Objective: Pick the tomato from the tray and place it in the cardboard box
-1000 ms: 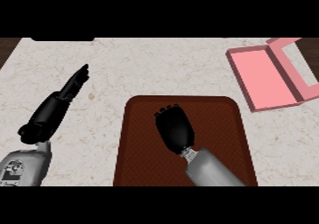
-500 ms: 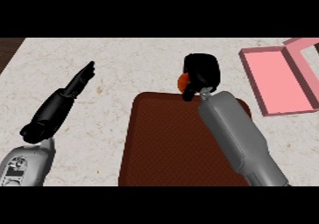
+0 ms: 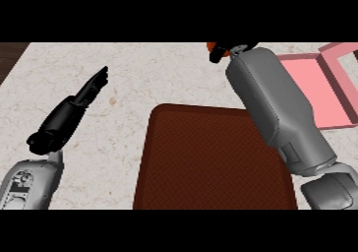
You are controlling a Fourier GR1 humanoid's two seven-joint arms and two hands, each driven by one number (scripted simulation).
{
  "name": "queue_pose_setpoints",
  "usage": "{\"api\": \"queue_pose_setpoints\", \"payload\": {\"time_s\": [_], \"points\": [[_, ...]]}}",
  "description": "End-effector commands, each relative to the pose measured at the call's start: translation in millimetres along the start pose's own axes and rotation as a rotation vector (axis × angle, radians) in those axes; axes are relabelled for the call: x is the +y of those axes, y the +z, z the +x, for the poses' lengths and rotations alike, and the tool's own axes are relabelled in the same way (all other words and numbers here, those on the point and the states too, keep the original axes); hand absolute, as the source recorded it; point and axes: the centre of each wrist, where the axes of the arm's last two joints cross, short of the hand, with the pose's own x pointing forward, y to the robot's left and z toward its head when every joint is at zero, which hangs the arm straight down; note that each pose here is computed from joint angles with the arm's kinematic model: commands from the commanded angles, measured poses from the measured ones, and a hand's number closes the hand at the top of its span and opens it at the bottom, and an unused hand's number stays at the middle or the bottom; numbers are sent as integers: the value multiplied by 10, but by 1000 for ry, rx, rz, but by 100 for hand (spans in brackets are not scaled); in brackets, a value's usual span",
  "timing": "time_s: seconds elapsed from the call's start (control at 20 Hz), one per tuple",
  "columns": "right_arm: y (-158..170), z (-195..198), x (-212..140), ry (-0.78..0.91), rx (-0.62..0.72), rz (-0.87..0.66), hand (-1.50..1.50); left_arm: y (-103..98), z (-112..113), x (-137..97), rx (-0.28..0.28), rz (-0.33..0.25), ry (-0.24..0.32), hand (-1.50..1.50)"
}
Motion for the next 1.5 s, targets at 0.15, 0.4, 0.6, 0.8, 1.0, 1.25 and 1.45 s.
{"api": "queue_pose_setpoints", "payload": {"time_s": [0.15, 0.4, 0.6, 0.8, 1.0, 1.25, 1.45], "points": [[-234, -98, -300, -162, 303, -224, 150, -7, -15, -100, -5, 19, 3, 0], [-478, -521, -516, -174, 435, -311, 150, 76, -101, -52, 18, 13, -9, 0], [-610, -863, -589, -183, 522, -336, 150, -25, -12, -68, 12, 25, 0, 0], [-664, -1238, -507, -70, 570, -292, 150, 7, -1, -64, 20, 30, 1, 0], [-719, -1598, -552, -34, 598, -117, 150, -30, -9, 7, 12, 46, 2, 0], [-646, -2078, -314, -108, 650, 140, 150, 127, -105, -54, 20, 24, -14, 0], [-649, -2279, -393, -101, 628, 248, 150, -6, -31, 86, 24, 49, -3, 0]]}}
